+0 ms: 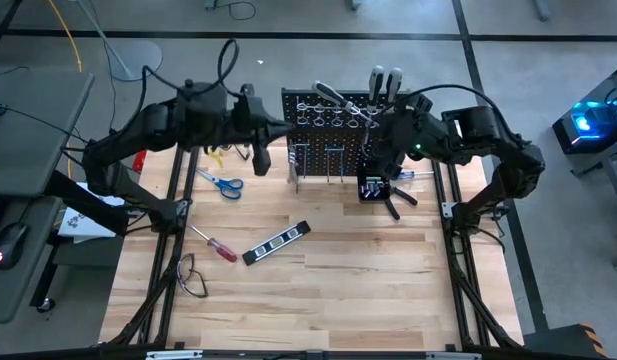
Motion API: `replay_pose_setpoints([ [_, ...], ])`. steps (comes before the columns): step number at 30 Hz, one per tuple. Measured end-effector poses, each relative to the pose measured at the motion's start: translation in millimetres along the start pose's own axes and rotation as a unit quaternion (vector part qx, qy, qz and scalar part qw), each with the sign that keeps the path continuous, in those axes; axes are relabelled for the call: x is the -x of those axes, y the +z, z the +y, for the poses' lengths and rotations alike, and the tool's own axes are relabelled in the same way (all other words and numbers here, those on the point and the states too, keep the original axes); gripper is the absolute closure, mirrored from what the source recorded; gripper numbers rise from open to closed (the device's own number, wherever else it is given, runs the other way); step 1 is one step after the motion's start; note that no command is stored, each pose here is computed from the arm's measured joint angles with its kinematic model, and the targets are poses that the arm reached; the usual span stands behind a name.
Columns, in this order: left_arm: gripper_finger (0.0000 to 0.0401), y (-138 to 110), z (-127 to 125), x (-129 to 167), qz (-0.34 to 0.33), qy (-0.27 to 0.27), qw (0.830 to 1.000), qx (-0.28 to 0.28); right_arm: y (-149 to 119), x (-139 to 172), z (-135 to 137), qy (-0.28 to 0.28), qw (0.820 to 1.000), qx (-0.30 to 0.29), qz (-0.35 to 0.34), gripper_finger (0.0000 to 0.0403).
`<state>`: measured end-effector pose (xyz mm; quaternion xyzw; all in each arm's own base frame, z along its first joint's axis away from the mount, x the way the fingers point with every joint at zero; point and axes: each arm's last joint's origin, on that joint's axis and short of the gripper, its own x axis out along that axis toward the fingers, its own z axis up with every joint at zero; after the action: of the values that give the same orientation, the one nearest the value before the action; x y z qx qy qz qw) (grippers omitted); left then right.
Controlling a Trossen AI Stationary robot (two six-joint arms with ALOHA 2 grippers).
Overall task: Hang tools onto peg board
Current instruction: Hang the gray screwdriver on the pegboard
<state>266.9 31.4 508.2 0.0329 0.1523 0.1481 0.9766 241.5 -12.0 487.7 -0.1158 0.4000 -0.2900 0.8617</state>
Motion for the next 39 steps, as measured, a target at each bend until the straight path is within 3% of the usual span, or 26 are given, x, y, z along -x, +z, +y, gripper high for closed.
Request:
replay_pose_setpoints([
  [12, 0.0401, 0.9, -29.8, 8.5, -0.004, 0.006, 0.999, 0.031, 2.1, -10.5, -0.3, -0.026, 1.0, -0.001, 0.017, 0.0293],
  [19, 0.0401, 1.1, -39.7, 12.2, -0.006, 0.003, 0.999, 0.042, 6.5, -30.7, 5.3, -0.034, 0.998, 0.022, 0.049, 0.0304],
  [27, 0.0401, 1.3, -47.5, 16.1, -0.009, -0.001, 0.999, 0.038, 5.1, -31.4, 2.0, -0.044, 0.998, 0.006, 0.054, 0.0309],
  [33, 0.0401, 1.3, -47.7, 16.2, -0.009, -0.001, 0.999, 0.038, 3.5, -29.9, 2.2, -0.044, 0.997, 0.009, 0.059, 0.0387],
  [39, 0.0401, 1.3, -47.2, 16.3, -0.009, 0.005, 0.999, 0.038, 2.7, -27.2, 2.4, -0.031, 0.998, 0.012, 0.056, 0.0391],
])
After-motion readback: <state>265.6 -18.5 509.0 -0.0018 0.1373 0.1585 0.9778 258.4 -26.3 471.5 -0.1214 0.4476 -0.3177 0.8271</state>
